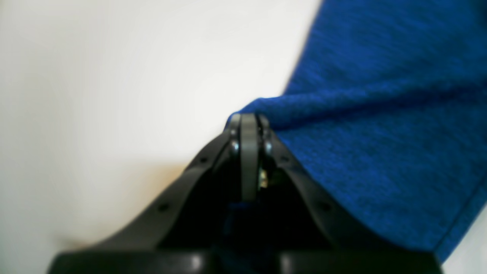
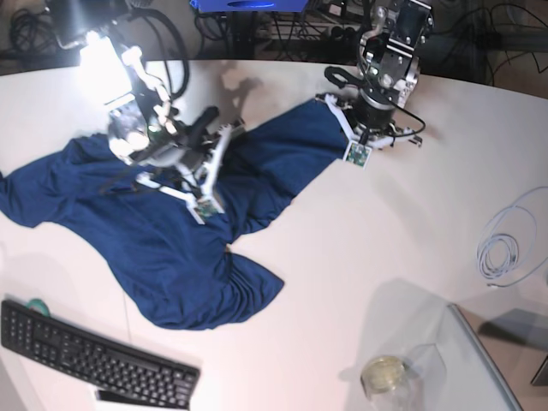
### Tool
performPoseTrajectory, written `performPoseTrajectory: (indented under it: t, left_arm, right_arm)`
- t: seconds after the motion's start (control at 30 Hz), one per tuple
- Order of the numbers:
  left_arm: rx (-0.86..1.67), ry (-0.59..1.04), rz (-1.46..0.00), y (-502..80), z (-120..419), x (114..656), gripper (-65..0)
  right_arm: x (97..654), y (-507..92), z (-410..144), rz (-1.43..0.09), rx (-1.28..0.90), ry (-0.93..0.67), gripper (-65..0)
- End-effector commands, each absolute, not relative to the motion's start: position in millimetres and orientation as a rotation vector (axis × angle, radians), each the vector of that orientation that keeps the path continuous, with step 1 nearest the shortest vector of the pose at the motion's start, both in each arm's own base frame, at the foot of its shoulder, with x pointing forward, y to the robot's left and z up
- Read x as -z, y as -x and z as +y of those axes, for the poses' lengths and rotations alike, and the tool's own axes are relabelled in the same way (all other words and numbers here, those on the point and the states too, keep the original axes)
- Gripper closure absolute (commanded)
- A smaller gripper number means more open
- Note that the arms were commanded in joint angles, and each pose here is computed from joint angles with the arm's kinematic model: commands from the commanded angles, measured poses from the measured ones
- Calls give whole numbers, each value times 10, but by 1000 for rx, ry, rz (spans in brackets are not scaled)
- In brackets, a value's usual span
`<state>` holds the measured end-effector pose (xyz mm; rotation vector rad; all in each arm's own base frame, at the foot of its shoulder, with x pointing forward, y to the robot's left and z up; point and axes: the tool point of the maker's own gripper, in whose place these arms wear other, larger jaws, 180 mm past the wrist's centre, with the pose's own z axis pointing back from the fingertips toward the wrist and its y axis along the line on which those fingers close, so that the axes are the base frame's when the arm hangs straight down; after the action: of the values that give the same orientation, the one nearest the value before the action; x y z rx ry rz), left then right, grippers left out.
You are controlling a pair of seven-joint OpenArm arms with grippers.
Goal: Layout the t-shirt on the table in an organized manner, then fold the t-shirt properly
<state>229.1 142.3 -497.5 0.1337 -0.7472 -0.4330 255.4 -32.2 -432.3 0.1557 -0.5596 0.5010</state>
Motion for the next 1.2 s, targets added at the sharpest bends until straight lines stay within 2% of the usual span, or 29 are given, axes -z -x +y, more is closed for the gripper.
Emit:
performPoseTrajectory:
  t: [0.0, 0.2, 0.5, 0.7, 1.03, 1.17]
  left_arm:
    - [433, -147, -638, -2119, 1529, 5145, 0]
    - [345, -227, -638, -2309, 1978, 5116, 0]
    - [280, -309, -644, -2341, 2447, 4993, 0]
    - [305, -315, -679, -2294, 2458, 4835, 0]
    - [311, -263, -960, -2665, 1988, 3937, 0]
    - [179, -153, -1043, -2749, 1966, 3669, 0]
  right_arm:
    - [4116, -2655, -421, -636, -480, -144, 0]
    - [3579, -2633, -1167, -780, -276, -39, 0]
    - [3741, -2204, -2010, -682, -96, 112, 0]
    - [4126, -1811, -1812, -547, -86, 52, 0]
    - [4282, -1625, -1655, -495, -48, 7, 0]
    - [4446, -1644, -1701, -455, -30, 9, 0]
